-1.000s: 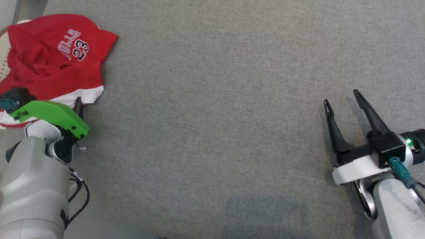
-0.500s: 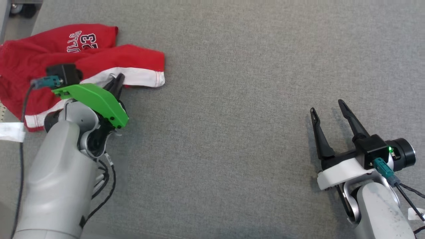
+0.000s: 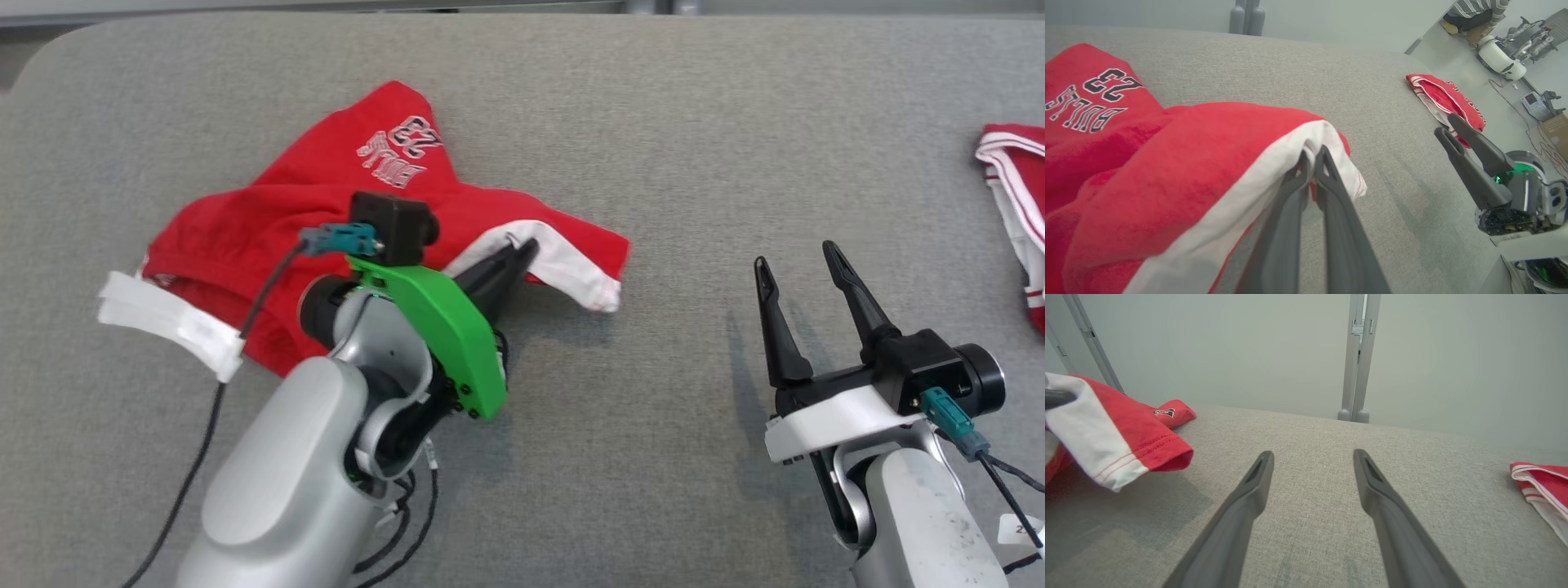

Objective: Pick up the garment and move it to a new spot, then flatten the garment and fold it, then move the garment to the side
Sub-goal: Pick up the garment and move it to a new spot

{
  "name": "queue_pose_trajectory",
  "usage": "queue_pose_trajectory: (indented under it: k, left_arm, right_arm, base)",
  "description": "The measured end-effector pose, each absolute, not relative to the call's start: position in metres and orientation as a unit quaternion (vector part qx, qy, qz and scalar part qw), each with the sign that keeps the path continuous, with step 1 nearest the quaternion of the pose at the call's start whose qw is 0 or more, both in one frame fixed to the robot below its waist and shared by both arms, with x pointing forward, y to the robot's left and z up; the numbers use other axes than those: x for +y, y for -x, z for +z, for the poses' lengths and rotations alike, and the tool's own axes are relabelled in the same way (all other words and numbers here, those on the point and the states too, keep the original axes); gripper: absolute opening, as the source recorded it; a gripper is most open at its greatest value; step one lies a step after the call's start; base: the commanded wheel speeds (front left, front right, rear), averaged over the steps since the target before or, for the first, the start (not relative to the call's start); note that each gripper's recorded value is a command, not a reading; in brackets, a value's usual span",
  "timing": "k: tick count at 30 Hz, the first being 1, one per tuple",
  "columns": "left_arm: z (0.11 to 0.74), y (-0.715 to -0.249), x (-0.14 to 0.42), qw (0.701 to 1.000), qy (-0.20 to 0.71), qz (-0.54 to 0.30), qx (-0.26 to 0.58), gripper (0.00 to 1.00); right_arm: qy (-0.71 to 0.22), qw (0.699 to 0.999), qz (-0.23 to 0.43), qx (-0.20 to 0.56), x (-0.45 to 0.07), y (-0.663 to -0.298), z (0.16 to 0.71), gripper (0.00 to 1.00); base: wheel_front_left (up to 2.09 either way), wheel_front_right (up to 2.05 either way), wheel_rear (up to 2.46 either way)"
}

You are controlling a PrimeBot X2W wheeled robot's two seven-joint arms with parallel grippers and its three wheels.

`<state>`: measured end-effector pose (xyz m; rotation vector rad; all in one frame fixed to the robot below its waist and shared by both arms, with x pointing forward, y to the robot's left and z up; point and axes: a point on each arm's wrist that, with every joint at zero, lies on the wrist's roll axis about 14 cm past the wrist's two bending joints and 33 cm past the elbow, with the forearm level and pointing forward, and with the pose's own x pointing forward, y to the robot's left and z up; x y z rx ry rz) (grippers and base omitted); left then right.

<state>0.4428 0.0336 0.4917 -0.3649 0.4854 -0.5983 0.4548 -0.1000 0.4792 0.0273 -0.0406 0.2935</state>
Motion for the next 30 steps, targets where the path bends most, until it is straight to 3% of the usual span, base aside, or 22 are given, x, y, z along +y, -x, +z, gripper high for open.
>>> queue_pose_trajectory:
  k: [8, 16, 18, 19, 24, 30]
  left_arm:
    - [0.488, -0.414, -0.069, 0.866, 0.158, -0.394, 0.265, 0.00]
    - [0.436, -0.401, -0.114, 0.839, 0.105, -0.426, 0.322, 0.00]
    - [0.431, -0.398, -0.118, 0.836, 0.100, -0.430, 0.326, 0.50]
    - [0.425, -0.395, -0.121, 0.832, 0.098, -0.433, 0.333, 0.99]
    - [0.409, -0.379, -0.127, 0.818, 0.096, -0.448, 0.348, 1.00]
    - [0.416, -0.385, -0.095, 0.843, 0.131, -0.407, 0.325, 1.00]
  right_arm:
    - [-0.012, 0.997, 0.067, -0.039, -0.159, -0.437, 0.499, 1.00]
    - [0.002, 1.000, -0.005, -0.022, -0.210, -0.404, 0.495, 1.00]
    - [0.004, 1.000, -0.011, -0.019, -0.214, -0.399, 0.494, 1.00]
    - [0.005, 1.000, -0.017, -0.015, -0.218, -0.395, 0.493, 1.00]
    - [0.005, 0.999, -0.034, 0.015, -0.226, -0.375, 0.476, 1.00]
    - [-0.009, 0.999, 0.006, 0.045, -0.197, -0.377, 0.455, 1.00]
  base:
    - [0.00, 0.00, 0.00]
    - [0.00, 0.00, 0.00]
    - [0.00, 0.00, 0.00]
    - [0.00, 0.00, 0.00]
    - [0.00, 0.00, 0.00]
    - [0.00, 0.00, 0.00]
